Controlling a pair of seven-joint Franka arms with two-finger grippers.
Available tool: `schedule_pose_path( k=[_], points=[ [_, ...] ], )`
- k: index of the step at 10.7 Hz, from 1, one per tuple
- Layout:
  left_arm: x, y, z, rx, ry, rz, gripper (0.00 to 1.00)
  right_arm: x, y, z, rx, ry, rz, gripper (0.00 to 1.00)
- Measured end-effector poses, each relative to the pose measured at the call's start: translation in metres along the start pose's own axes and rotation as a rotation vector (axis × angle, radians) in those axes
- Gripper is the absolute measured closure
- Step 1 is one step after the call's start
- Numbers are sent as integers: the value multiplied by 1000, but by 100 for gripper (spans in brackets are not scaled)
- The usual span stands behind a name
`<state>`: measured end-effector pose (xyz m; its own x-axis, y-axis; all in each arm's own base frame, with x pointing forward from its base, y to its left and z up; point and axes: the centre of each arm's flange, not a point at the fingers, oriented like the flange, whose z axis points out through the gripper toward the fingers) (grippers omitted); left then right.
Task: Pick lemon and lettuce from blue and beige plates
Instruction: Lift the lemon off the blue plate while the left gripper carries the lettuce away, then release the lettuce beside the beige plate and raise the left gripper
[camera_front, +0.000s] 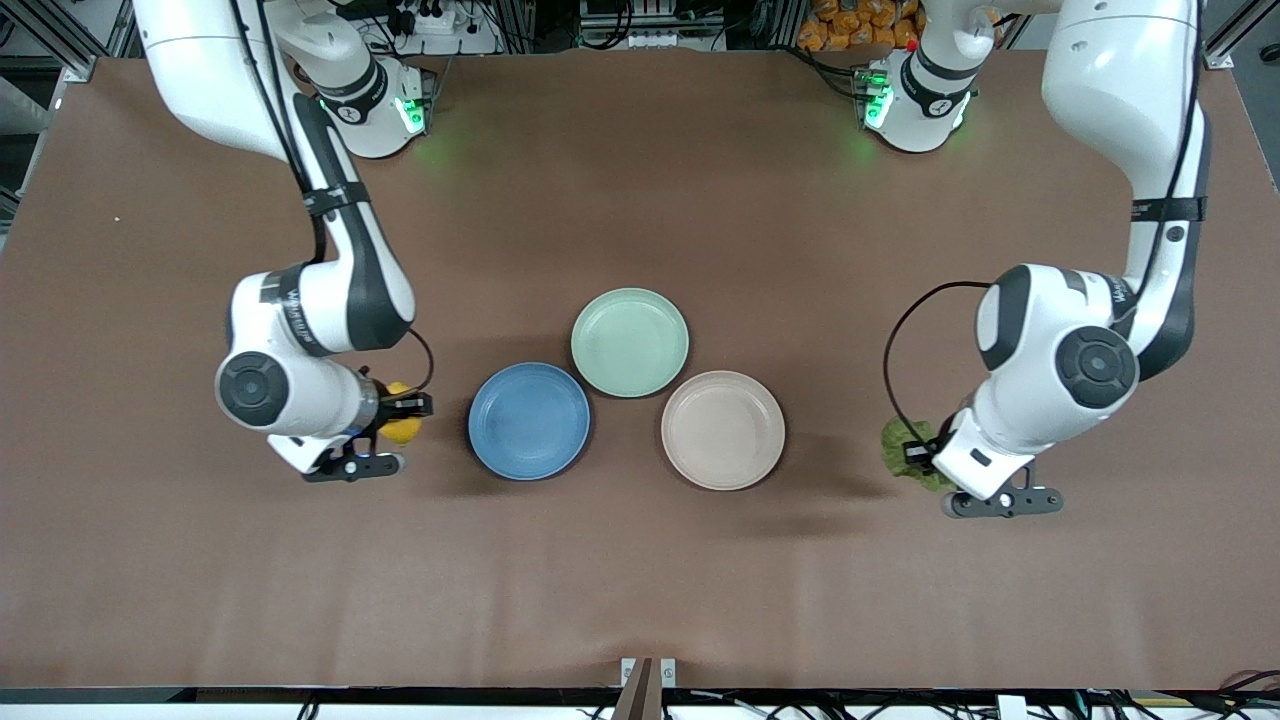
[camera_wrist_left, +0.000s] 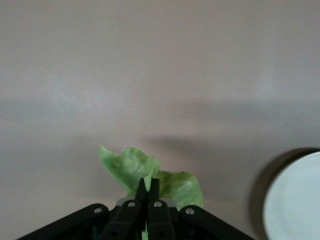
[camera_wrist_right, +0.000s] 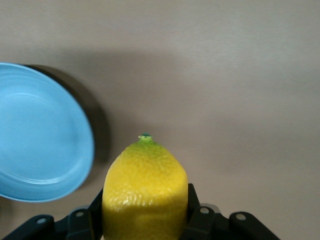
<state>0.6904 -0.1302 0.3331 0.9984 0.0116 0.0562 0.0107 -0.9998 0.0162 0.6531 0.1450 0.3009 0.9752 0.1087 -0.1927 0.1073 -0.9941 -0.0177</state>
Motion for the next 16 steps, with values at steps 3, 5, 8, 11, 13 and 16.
schedule_pose_path(
  k=[3,5,8,11,13,16],
  points=[
    [-11,-10,21,9,-55,18,64,-2,56,-3,-31,-13,-51,38],
    [-21,-7,33,12,-84,19,37,-6,84,-3,-42,-24,-70,38],
    [-45,-16,22,18,-108,3,2,-12,121,5,-38,-39,-90,38],
    [-85,-47,-24,19,-101,-35,0,-19,143,33,-46,-16,-86,38],
    [-108,-59,-40,20,-100,-56,0,-25,146,57,-59,9,-81,38],
    [-135,-59,-51,22,-102,-74,0,-38,151,93,-86,57,-75,38]
  ],
)
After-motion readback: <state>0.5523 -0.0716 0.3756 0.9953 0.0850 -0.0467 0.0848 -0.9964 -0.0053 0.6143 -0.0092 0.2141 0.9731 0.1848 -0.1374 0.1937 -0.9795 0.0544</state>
